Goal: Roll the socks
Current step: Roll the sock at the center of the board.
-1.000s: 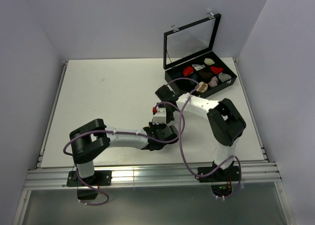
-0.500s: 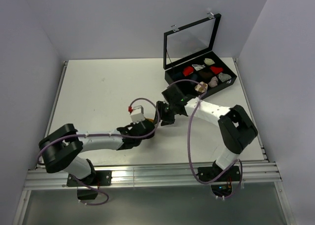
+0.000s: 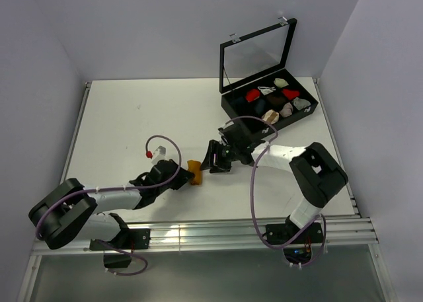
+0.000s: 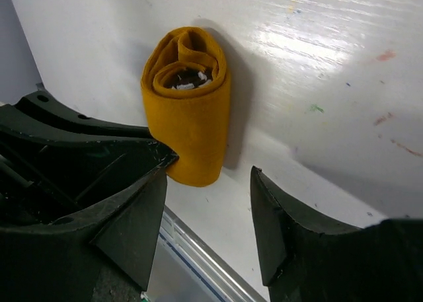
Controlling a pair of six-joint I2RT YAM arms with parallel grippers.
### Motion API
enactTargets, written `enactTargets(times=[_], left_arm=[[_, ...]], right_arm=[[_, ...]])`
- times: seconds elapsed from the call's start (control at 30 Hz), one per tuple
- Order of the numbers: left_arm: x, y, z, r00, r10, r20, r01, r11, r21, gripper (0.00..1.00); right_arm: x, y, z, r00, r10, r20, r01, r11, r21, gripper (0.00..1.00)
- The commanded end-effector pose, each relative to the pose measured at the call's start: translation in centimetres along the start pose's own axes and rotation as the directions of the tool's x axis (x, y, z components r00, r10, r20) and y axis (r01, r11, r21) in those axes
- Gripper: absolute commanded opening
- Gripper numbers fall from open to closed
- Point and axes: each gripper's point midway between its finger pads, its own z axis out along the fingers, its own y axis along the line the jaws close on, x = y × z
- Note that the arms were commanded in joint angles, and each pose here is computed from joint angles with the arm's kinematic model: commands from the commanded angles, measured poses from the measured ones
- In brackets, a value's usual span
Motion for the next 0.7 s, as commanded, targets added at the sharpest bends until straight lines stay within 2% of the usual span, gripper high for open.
enactTargets(times=[0.0, 0.4, 0.67], left_arm=[[1.5, 3.2, -0.6, 0.995, -0.063, -0.080, 0.058, 0.997, -0.057, 0.00], [1.3, 6.8, -1.4, 0.982, -0.163, -0.094, 0.150, 0.980, -0.129, 0.01], [1.7, 9.3, -1.2, 0.980, -0.173, -0.103, 0.146, 0.963, -0.226, 0.00]], right_arm=[[-0.5, 2.4, 1.0, 0.999, -0.030, 0.019, 0.032, 0.992, -0.124, 0.61], [0.5, 1.6, 4.1, 1.000, -0.022, -0.016, 0.019, 0.986, -0.166, 0.59], [0.8, 2.3, 4.9, 0.998, -0.051, -0.036, 0.042, 0.975, -0.217, 0.58]])
